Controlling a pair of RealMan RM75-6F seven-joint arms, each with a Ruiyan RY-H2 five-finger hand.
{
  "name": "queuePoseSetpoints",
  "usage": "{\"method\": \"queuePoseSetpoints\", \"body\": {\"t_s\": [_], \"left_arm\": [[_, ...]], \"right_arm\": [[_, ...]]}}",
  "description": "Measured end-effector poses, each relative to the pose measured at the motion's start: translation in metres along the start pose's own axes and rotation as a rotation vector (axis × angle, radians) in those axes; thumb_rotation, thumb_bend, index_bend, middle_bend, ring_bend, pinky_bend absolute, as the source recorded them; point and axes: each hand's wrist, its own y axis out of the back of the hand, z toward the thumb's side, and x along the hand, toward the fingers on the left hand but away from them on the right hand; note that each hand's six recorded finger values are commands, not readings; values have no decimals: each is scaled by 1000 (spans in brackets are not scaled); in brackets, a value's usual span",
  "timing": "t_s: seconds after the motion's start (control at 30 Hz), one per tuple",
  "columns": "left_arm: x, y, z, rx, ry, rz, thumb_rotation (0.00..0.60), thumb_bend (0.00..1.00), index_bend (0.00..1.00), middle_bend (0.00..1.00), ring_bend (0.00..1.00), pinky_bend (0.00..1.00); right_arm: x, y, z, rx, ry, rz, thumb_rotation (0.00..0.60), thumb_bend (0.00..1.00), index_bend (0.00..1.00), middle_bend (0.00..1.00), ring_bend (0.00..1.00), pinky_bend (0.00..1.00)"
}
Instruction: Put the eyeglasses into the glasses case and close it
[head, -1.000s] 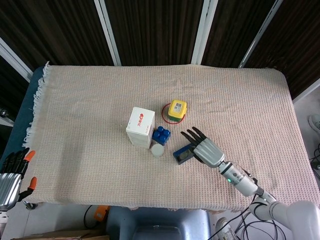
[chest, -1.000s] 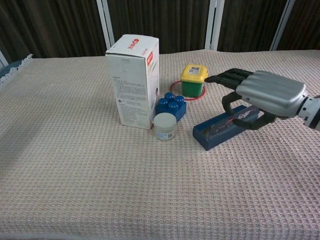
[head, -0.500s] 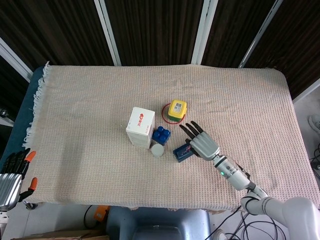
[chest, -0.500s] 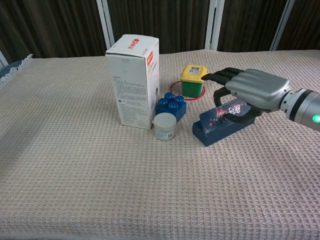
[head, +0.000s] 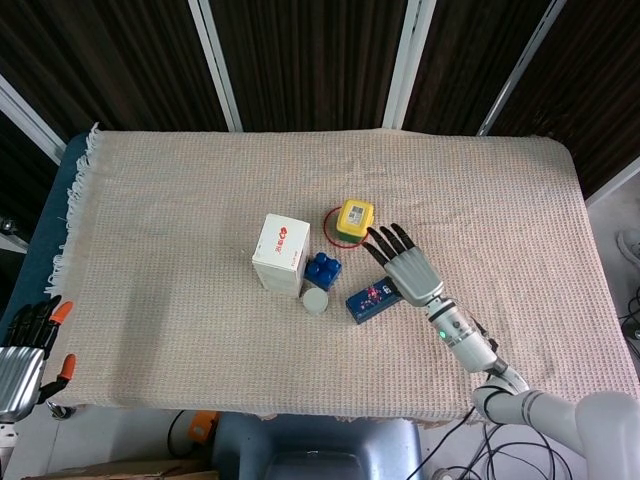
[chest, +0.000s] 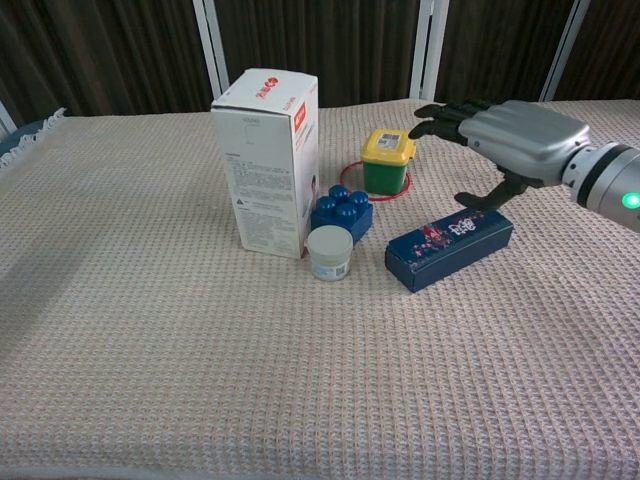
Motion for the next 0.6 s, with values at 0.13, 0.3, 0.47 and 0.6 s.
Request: {"method": "queuePoseSetpoints", "body": {"t_s": [0.13, 0.3, 0.47, 0.6], "left_arm": [[0, 3, 0, 2, -2, 26, 600, 452, 0, 0, 0, 27], [0, 7, 0, 12, -5, 79, 600, 451, 0, 0, 0, 22], [1, 3, 1, 27, -10, 70, 600, 451, 0, 0, 0, 22], [3, 0, 4, 38, -13, 58, 600, 451, 0, 0, 0, 22]], "right_arm": [[24, 13, -7, -42, -35, -30, 600, 326, 144, 0, 0, 0], [86, 33, -23, -103, -111, -42, 600, 325, 80, 0, 0, 0], [187, 43, -57, -86, -298, -6, 600, 327, 62, 0, 0, 0], [248, 44, -72, -76, -419, 12, 600, 326, 61, 0, 0, 0]]}}
